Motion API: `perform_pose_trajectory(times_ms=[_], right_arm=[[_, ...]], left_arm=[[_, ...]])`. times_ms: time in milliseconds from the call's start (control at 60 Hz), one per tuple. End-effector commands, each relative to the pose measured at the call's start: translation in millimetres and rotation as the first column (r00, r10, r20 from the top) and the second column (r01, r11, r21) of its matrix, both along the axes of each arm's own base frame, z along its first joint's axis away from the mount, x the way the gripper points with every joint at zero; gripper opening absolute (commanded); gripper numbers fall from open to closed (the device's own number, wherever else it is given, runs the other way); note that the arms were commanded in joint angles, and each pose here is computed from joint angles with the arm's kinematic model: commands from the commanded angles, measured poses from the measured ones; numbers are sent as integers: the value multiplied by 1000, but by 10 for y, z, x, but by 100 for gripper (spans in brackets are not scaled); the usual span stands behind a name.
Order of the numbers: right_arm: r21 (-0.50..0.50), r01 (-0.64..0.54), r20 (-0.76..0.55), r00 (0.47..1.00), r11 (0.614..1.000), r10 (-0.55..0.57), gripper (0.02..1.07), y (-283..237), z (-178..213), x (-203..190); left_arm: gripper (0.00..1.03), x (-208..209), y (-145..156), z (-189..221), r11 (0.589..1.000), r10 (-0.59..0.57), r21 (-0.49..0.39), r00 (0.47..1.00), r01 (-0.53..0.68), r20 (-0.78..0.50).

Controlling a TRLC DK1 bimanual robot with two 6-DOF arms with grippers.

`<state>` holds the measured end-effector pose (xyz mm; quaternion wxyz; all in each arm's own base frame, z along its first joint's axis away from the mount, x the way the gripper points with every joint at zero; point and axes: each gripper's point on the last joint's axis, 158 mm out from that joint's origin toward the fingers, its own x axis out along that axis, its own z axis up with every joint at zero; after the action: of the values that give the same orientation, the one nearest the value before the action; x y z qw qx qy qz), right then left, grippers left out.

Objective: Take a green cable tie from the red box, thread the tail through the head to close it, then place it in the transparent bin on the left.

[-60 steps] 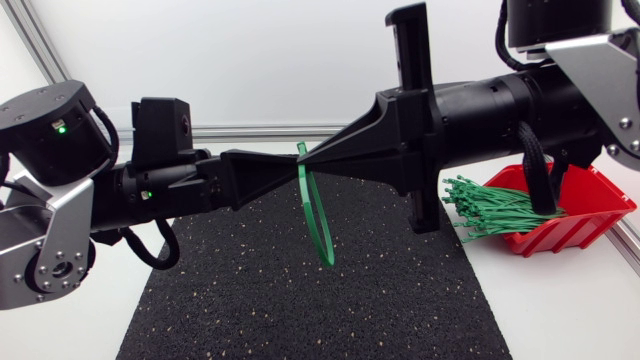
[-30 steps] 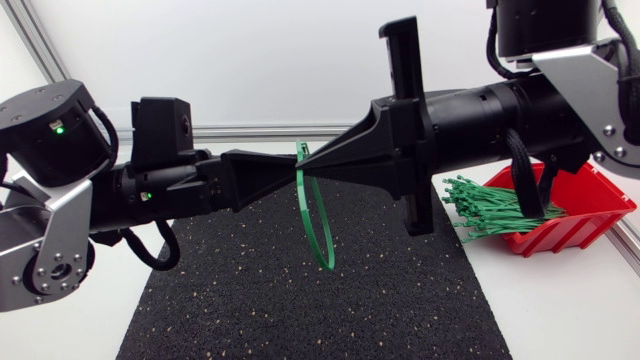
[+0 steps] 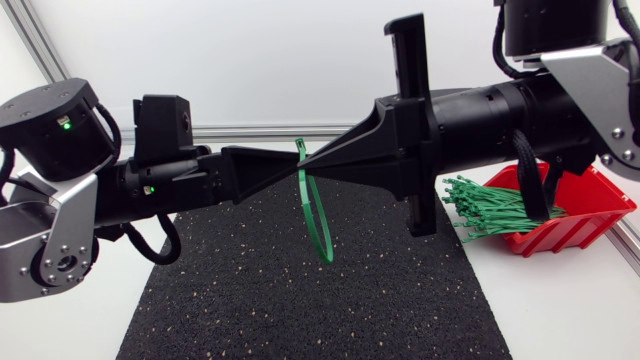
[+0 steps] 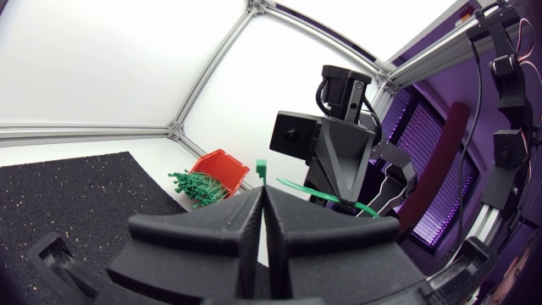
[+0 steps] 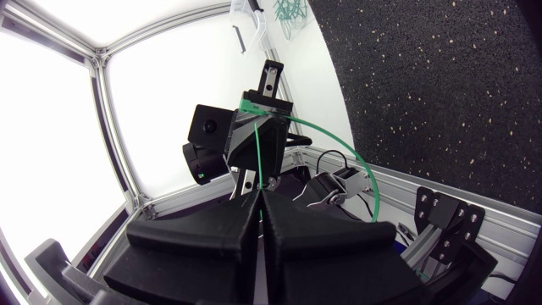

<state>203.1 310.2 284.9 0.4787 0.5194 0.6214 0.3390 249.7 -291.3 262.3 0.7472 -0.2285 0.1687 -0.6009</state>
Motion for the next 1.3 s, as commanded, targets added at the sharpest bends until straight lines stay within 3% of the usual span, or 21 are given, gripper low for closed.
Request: perform_pose_trajectory(times_ms=[0,1283], right_arm=[[-5,18,-39,999,1000,-18,8,-21,-67,14],[3,42,-20,999,999,-42,8,-53,-62,80]], left_arm=[[4,18,-1,160,1000,0,-26,1000,0,31],[4,-206,-28,182,999,-37,-36,999,38,36]])
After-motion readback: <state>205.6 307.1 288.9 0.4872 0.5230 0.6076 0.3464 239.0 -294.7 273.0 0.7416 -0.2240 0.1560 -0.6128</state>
